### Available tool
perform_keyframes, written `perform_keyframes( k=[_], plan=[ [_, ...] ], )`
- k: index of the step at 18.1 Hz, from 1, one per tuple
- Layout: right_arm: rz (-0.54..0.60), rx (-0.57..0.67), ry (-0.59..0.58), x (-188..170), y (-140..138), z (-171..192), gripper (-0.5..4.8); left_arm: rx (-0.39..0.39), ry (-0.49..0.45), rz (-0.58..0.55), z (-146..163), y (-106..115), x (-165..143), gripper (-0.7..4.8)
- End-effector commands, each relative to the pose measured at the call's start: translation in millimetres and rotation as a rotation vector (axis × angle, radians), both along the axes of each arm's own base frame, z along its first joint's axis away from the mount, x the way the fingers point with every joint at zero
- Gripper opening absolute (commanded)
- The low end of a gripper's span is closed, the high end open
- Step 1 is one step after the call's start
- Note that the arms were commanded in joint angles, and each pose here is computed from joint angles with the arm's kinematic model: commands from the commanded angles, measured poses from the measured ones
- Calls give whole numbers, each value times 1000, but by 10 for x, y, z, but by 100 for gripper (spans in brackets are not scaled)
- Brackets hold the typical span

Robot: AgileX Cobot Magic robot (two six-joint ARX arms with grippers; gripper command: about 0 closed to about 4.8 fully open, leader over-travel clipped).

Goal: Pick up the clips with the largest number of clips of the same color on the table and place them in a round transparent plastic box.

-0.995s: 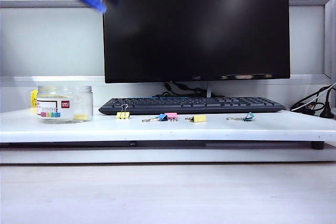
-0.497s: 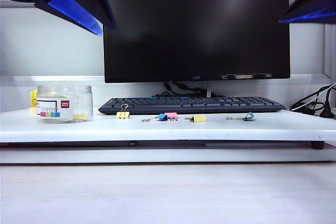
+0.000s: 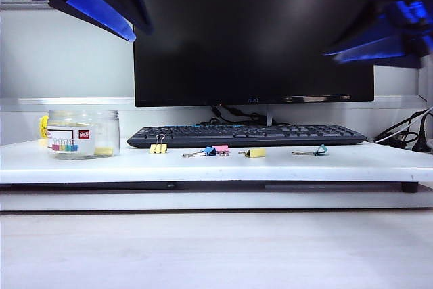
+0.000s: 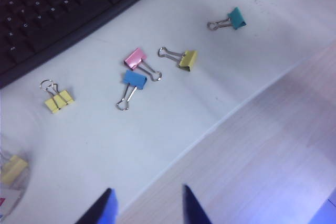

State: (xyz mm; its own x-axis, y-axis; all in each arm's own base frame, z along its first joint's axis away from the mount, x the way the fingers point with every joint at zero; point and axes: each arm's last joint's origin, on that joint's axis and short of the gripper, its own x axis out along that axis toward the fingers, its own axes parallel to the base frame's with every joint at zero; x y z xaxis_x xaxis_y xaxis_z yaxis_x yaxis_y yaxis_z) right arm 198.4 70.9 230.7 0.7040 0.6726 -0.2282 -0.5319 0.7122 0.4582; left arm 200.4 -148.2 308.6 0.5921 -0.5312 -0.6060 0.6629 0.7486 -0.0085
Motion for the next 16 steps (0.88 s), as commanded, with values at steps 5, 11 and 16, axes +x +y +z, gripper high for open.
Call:
perform_keyframes(
  k=[5,11,16],
  plan=[
    [101,-47,-4,266,377,-40,193,-3,-2,1,5,3,-3,175],
    [88,-65,-5,437,444,-219,297,27,14,19,-19,21,-12,175],
    [94,-73,21,549,494,-270,297,46,10,41,-25,44,-1,175]
  ],
)
